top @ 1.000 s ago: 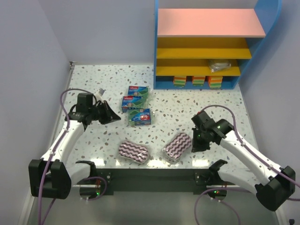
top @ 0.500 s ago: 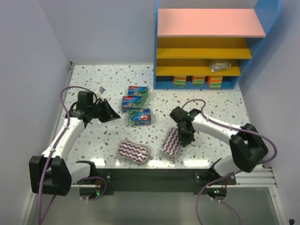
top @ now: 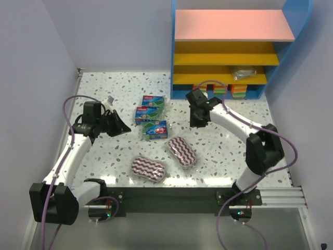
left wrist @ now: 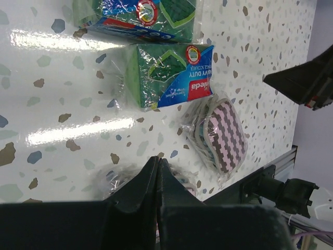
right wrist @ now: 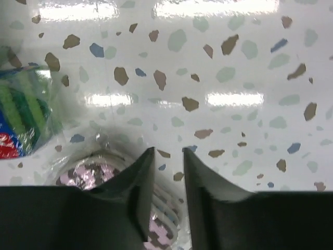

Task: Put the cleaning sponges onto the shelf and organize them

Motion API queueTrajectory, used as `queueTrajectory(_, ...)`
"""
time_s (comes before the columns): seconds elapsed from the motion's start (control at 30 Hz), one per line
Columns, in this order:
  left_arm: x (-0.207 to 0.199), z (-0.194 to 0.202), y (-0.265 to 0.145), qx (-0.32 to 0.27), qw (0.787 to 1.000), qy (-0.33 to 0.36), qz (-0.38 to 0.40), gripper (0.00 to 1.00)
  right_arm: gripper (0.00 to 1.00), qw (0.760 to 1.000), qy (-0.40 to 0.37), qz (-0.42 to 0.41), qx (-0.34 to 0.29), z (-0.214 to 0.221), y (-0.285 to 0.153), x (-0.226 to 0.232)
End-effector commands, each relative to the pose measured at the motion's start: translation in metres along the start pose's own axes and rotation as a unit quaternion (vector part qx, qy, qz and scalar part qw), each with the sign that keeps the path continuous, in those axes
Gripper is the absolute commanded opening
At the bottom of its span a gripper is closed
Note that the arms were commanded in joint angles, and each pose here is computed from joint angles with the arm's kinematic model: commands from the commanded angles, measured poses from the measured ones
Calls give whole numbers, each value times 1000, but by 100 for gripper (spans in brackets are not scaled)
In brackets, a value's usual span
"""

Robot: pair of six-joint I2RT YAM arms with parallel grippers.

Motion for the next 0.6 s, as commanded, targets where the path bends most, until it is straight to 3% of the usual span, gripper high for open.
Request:
queueTrajectory(0.0,-7,-3,-9,-16,1000,21,9,3,38,999,22,-1,-37,19,-51,-23)
queueTrajectory(0.07,-6,-2,-7,-13,1000,19,12,3,59,998,39,-37,-37,43,-62,-29)
queueTrajectory(0.2,-7,-3,-4,-9,1000,16,19,3,78,987,99,-125,10,94,-75,-20)
queueTrajectory(0.37,-7,-5,-1,-9,1000,15,21,3,81,965,177,-185,51,144,-82,-3)
queueTrajectory(0.43,-6,-5,1,-7,1000,13,21,3,81,960,198,-194,31,152,-86,1)
queueTrajectory(0.57,-5,-4,2,-6,1000,10,24,3,77,930,314,-192,-7,156,-75,-2)
Point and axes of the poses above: each gripper's point midway between its finger pads, its own y axis out along the fingers, its own x axis along the line the jaws close on, z = x × y, the point moved 9 cm from there along -y, back along the fingers, and after that the axes turned 6 degrees about -y, right-handed, at the moved point
